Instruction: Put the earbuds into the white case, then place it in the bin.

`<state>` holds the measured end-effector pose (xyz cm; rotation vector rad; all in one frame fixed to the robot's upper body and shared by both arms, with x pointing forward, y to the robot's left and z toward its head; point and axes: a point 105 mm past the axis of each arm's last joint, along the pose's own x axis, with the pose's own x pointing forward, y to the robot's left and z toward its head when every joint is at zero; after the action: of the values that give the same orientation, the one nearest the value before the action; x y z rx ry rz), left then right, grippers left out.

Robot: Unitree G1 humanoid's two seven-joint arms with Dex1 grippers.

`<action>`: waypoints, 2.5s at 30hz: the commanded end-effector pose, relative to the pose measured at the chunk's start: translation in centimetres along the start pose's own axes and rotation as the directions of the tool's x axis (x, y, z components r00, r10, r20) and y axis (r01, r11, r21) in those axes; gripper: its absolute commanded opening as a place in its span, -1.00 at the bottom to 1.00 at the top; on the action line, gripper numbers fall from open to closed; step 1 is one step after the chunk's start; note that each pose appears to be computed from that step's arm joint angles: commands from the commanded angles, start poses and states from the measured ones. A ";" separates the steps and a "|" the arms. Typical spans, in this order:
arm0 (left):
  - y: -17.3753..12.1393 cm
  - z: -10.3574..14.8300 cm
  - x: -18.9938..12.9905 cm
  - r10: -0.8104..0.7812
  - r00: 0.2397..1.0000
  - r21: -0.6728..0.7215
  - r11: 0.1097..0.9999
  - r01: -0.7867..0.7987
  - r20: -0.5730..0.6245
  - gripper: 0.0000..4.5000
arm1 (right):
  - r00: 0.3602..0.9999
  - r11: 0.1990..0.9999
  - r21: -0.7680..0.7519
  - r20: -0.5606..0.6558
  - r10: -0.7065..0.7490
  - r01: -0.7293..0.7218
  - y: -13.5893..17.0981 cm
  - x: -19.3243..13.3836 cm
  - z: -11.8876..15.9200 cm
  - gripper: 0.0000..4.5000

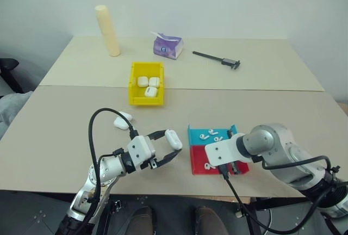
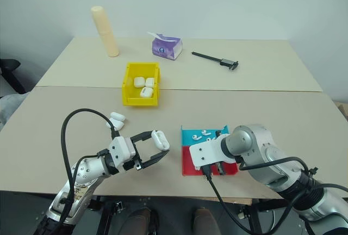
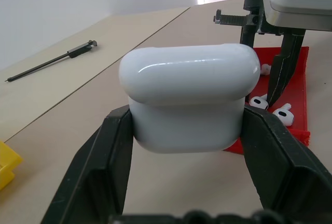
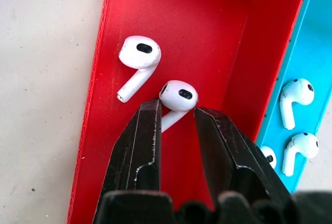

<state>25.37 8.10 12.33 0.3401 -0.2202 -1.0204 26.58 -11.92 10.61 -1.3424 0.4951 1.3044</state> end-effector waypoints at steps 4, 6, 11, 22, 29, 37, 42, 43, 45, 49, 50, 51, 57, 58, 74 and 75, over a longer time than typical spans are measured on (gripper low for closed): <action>0.1 1.1 0.0 0.003 1.000 0.027 1.000 -0.004 0.031 0.24 | 1.000 1.000 0.025 0.022 -0.002 0.001 -0.2 -0.4 0.5 -0.39; 0.1 1.1 0.0 0.002 1.000 0.027 1.000 -0.003 0.031 0.24 | 1.000 0.999 0.032 0.027 0.001 -0.001 -0.2 -0.5 0.6 -0.39; 0.1 1.1 0.0 0.001 0.999 0.027 1.000 -0.002 0.034 0.24 | 0.999 0.997 0.070 0.040 0.024 -0.027 0.1 -0.5 0.6 -0.39; 0.0 0.9 0.1 0.004 1.000 0.029 1.000 -0.005 0.030 0.24 | 0.999 0.997 0.080 0.028 0.017 -0.019 0.1 -0.4 0.4 -0.14; 0.0 0.7 0.2 0.006 1.000 0.044 0.999 -0.007 0.023 0.24 | 0.998 0.991 0.131 0.056 0.007 -0.014 -0.3 -0.7 1.1 -0.14; 0.1 0.5 0.1 0.017 1.000 0.053 0.998 -0.017 0.013 0.24 | 0.998 0.985 0.171 0.056 -0.006 -0.004 -0.7 -0.3 1.3 -0.14; 0.1 0.4 0.1 0.018 1.000 0.055 0.998 -0.019 0.010 0.24 | 0.998 0.985 0.171 0.058 0.012 -0.022 -0.6 -0.3 1.4 -0.14; 0.1 0.4 0.1 0.018 1.000 0.056 0.998 -0.019 0.010 0.24 | 0.998 0.985 0.172 0.057 0.014 -0.024 -0.5 -0.3 1.4 -0.14; 0.1 0.5 0.1 0.020 1.000 0.057 0.998 -0.020 0.009 0.24 | 0.998 0.985 0.168 0.057 0.022 -0.031 -0.4 -0.3 1.4 -0.14; 0.1 0.4 0.1 0.020 1.000 0.058 0.998 -0.020 0.010 0.24 | 0.998 0.979 0.204 0.068 0.004 -0.018 -0.7 -0.2 1.7 -0.14; 0.1 0.4 0.1 0.020 1.000 0.057 0.998 -0.021 0.010 0.24 | 0.998 0.978 0.210 0.066 -0.005 -0.009 -0.8 -0.2 1.7 -0.14; 0.1 0.4 0.1 0.019 1.000 0.057 0.998 -0.020 0.009 0.24 | 0.998 0.977 0.212 0.065 -0.008 -0.006 -0.9 -0.1 1.8 -0.14; 0.0 0.3 0.1 0.016 1.000 0.063 0.998 -0.016 0.004 0.24 | 1.000 0.976 0.217 0.031 -0.007 0.000 -0.8 0.2 1.2 -0.14; 0.0 0.3 0.1 0.016 1.000 0.063 0.998 -0.016 0.003 0.24 | 1.000 0.976 0.218 0.030 -0.005 -0.002 -0.7 0.1 1.1 -0.14; -0.1 0.2 0.1 0.013 1.000 0.061 0.998 -0.013 0.002 0.24 | 1.000 0.976 0.215 0.005 0.013 -0.014 -0.3 -0.2 0.5 -0.14; -0.1 0.2 0.1 0.013 1.000 0.062 0.998 -0.013 0.002 0.24 | 1.000 0.977 0.214 0.010 0.014 -0.016 -0.2 -0.2 0.6 -0.14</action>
<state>25.54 8.11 11.83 0.3887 -0.2128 -1.0022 26.73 -11.57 10.62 -1.1364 0.6463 1.2197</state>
